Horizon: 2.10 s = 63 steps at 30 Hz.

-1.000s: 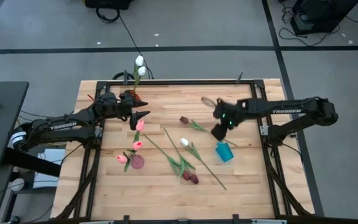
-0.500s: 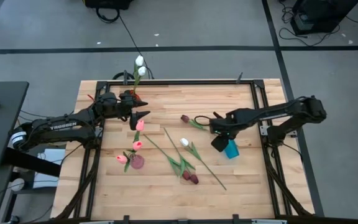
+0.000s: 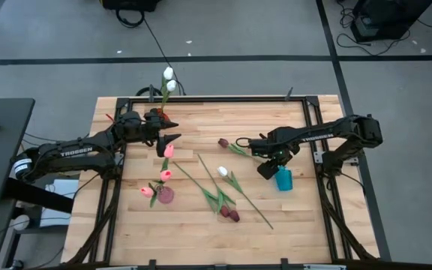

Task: Sort flowers into vase by color
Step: Adjust the blue vase

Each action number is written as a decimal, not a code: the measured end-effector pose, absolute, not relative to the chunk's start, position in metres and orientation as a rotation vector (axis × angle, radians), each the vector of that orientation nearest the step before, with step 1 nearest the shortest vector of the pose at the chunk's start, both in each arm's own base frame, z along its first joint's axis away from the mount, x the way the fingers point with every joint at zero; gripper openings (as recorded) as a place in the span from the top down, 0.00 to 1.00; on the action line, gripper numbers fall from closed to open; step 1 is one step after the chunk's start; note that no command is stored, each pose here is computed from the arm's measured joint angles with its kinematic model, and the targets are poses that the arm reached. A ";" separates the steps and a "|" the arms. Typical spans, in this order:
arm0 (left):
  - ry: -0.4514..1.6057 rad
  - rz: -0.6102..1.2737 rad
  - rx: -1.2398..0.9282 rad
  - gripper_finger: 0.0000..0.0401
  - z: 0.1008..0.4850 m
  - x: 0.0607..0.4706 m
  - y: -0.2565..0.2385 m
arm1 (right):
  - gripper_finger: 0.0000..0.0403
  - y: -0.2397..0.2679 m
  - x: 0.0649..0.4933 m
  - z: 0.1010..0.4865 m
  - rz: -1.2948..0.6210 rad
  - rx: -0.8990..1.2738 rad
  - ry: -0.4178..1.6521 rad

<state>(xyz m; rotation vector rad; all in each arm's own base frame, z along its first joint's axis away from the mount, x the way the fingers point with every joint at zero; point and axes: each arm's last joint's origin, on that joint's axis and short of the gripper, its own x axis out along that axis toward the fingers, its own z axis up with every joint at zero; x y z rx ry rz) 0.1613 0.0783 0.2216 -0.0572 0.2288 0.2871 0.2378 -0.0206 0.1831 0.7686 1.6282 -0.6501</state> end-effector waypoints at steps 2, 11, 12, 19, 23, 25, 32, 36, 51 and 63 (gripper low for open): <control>0.229 0.287 -0.054 0.44 0.222 0.161 0.078 | 0.51 -0.021 0.238 0.184 -0.640 0.758 1.633; 0.232 0.297 -0.045 0.44 0.222 0.161 0.079 | 0.51 -0.021 0.241 0.217 -0.738 0.727 1.662; 0.233 0.297 -0.045 0.44 0.221 0.161 0.079 | 0.51 -0.019 0.243 0.222 -0.748 0.725 1.660; 0.246 0.296 -0.054 0.44 0.220 0.161 0.078 | 0.51 0.009 0.251 0.238 -0.743 0.597 1.584; 0.245 0.296 -0.054 0.44 0.220 0.161 0.078 | 0.51 0.011 0.248 0.237 -0.873 0.572 1.543; 0.244 0.296 -0.054 0.44 0.220 0.161 0.078 | 0.51 0.007 0.249 0.237 -0.913 0.627 1.513; 0.235 0.293 -0.051 0.44 0.221 0.161 0.078 | 0.51 -0.012 0.253 0.236 -0.925 0.857 1.501; 0.208 0.294 -0.042 0.44 0.224 0.162 0.079 | 0.51 -0.024 0.252 0.236 -0.919 0.965 1.519; 0.283 0.289 -0.051 0.44 0.213 0.166 0.081 | 0.51 -0.054 0.269 0.177 -0.911 1.021 1.836; 0.326 0.283 -0.034 0.44 0.203 0.175 0.086 | 0.51 -0.054 0.264 0.173 -0.937 1.017 1.969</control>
